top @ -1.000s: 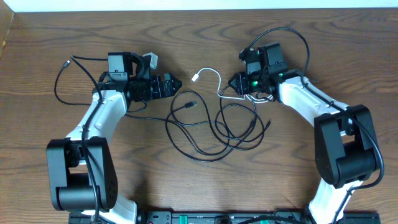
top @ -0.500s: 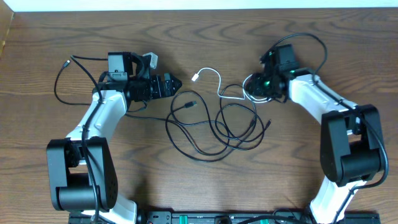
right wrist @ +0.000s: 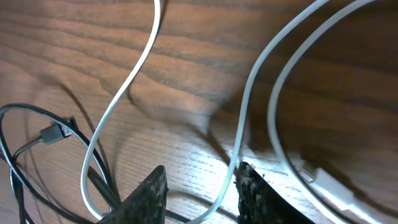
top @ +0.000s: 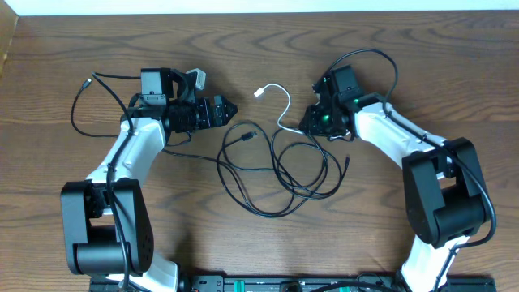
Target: Untangle cables
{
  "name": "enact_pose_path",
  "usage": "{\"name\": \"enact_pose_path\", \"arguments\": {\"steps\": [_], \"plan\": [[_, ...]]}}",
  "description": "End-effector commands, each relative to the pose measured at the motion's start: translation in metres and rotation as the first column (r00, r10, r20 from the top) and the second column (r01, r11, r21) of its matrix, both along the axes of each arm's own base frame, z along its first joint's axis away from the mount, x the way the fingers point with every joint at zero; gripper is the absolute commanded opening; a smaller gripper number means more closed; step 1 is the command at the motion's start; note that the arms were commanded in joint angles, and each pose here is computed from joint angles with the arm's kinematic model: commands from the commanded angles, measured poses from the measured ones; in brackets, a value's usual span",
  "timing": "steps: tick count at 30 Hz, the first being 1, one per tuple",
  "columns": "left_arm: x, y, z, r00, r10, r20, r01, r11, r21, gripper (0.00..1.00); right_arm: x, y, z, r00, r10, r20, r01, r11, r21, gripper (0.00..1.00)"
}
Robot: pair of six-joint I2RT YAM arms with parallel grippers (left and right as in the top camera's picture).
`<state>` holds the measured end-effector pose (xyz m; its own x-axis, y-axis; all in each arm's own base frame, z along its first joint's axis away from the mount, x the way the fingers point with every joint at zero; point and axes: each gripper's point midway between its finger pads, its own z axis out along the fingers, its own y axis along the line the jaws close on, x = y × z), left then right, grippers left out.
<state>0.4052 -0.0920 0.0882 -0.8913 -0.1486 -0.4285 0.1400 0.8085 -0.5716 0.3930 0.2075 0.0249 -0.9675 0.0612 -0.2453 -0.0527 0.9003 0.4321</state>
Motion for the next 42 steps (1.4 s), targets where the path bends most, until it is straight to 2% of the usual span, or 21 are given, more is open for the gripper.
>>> {"name": "enact_pose_path", "arguments": {"steps": [1, 5, 9, 12, 14, 17, 19, 22, 25, 28, 32, 36, 38, 42], "plan": [[0.006, 0.002, 0.004, 1.0, -0.001, 0.021, 0.0, 1.0, 0.012, 1.0, -0.009, 0.002, -0.012, 0.99, -0.125, -0.067, 0.123, 0.992, -0.026, 0.31], [0.007, 0.002, 0.004, 1.0, -0.001, 0.021, 0.0, 1.0, 0.012, 1.0, -0.019, -0.001, -0.02, 0.967, -0.211, -0.142, 0.209, 0.978, -0.031, 0.31], [0.006, 0.002, 0.004, 1.0, -0.001, 0.021, 0.0, 1.0, 0.012, 1.0, -0.022, -0.002, -0.021, 0.935, -0.297, -0.193, 0.297, 0.954, -0.029, 0.15], [0.006, 0.002, 0.004, 1.0, -0.001, 0.021, 0.0, 1.0, 0.012, 1.0, -0.021, -0.006, -0.023, 0.912, -0.358, -0.2, 0.356, 0.933, -0.047, 0.13], [0.007, 0.002, 0.004, 1.0, -0.001, 0.021, 0.0, 1.0, 0.012, 1.0, -0.022, -0.015, -0.029, 0.869, -0.448, -0.209, 0.442, 0.894, -0.081, 0.13], [0.006, 0.002, 0.004, 1.0, -0.001, 0.021, 0.0, 1.0, 0.012, 1.0, -0.025, -0.019, -0.036, 0.832, -0.507, -0.225, 0.5, 0.861, -0.09, 0.12], [0.007, 0.002, 0.004, 1.0, -0.001, 0.021, 0.0, 1.0, 0.012, 1.0, -0.026, -0.019, -0.038, 0.83, -0.511, -0.224, 0.506, 0.858, -0.084, 0.02], [0.006, 0.002, 0.004, 1.0, -0.001, 0.021, 0.0, 1.0, 0.012, 1.0, -0.024, -0.02, -0.038, 0.833, -0.508, -0.218, 0.503, 0.86, -0.081, 0.01], [0.006, 0.002, 0.004, 1.0, 0.0, 0.02, 0.0, 1.0, 0.012, 1.0, -0.016, -0.02, -0.029, 0.882, -0.433, -0.186, 0.433, 0.9, -0.043, 0.01], [0.006, 0.002, 0.004, 1.0, -0.001, 0.021, 0.0, 1.0, 0.012, 1.0, 0.002, -0.019, 0.009, 0.95, -0.301, -0.087, 0.306, 0.951, 0.051, 0.01], [0.007, 0.002, 0.004, 1.0, -0.001, 0.021, 0.0, 1.0, 0.012, 1.0, 0.017, -0.029, 0.074, 0.962, -0.26, 0.087, 0.249, 0.961, 0.12, 0.01], [0.007, 0.002, 0.004, 1.0, -0.001, 0.021, 0.0, 1.0, 0.012, 1.0, 0.023, -0.034, 0.148, 0.926, -0.179, 0.331, 0.137, 0.98, 0.146, 0.01], [0.007, 0.002, 0.004, 1.0, -0.001, 0.021, 0.0, 1.0, 0.012, 1.0, 0.019, -0.035, 0.187, 0.882, -0.133, 0.452, 0.075, 0.987, 0.145, 0.01], [0.007, 0.002, 0.004, 1.0, 0.0, 0.021, 0.0, 1.0, 0.012, 1.0, 0.011, -0.05, 0.25, 0.781, -0.18, 0.598, 0.099, 0.981, 0.165, 0.01]]}}
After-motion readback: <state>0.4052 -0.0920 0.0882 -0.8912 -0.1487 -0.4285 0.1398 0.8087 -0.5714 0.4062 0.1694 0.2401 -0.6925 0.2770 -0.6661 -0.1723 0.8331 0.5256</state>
